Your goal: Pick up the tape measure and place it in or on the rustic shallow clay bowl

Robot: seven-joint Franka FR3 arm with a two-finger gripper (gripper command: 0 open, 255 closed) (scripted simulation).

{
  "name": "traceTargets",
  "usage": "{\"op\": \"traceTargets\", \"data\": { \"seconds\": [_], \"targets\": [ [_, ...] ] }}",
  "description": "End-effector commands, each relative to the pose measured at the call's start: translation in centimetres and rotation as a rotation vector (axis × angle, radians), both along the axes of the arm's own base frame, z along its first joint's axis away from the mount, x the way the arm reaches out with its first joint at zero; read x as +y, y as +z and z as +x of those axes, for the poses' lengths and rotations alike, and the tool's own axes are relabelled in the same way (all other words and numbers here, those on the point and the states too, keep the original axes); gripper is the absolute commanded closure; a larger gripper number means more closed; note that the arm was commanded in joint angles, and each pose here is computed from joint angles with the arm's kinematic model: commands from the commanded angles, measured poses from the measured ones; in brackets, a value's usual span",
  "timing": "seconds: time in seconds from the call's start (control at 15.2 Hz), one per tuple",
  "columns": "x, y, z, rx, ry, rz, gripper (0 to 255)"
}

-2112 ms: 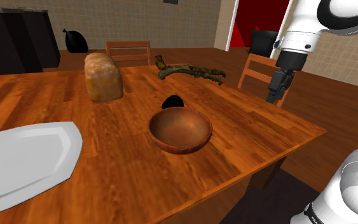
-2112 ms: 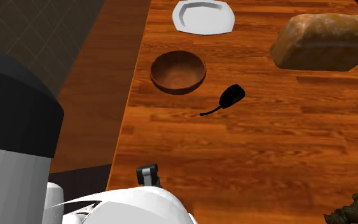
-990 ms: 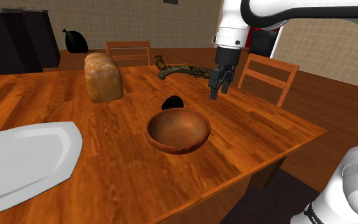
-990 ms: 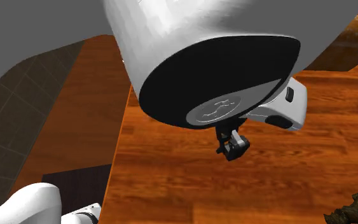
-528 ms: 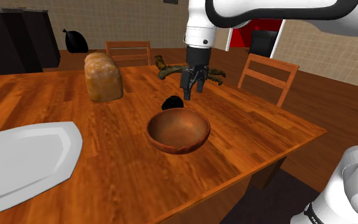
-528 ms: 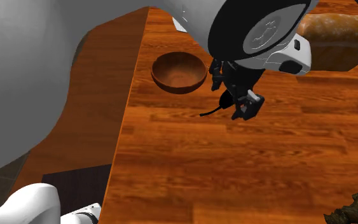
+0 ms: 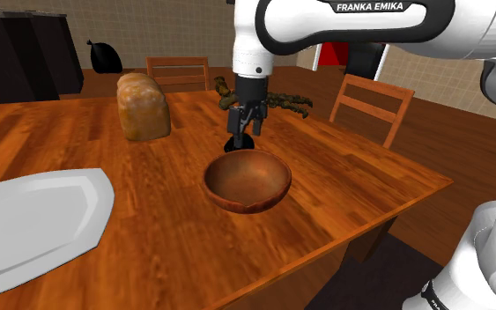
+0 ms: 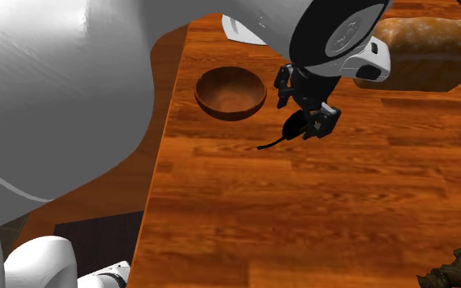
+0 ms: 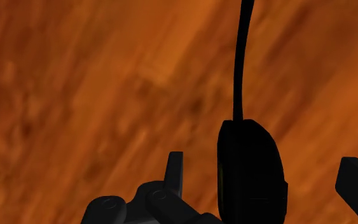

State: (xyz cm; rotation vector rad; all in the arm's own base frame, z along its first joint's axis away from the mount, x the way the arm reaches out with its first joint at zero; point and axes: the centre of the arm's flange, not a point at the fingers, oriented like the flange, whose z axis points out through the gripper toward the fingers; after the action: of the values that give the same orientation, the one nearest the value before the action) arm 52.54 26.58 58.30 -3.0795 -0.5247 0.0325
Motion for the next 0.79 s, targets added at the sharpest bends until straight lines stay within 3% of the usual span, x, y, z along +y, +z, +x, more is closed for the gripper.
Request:
{"op": "traceTargets", "data": {
  "seconds": [0.0, 0.59, 0.66, 0.73],
  "targets": [
    [0.09, -1.02, 0.02, 0.000, 0.000, 0.000, 0],
    [0.10, -1.84, 0.00, 0.000, 0.000, 0.000, 0],
    [0.10, -1.84, 0.00, 0.000, 0.000, 0.000, 255],
    [0.10, -1.84, 0.00, 0.000, 0.000, 0.000, 255]
  ]
}}
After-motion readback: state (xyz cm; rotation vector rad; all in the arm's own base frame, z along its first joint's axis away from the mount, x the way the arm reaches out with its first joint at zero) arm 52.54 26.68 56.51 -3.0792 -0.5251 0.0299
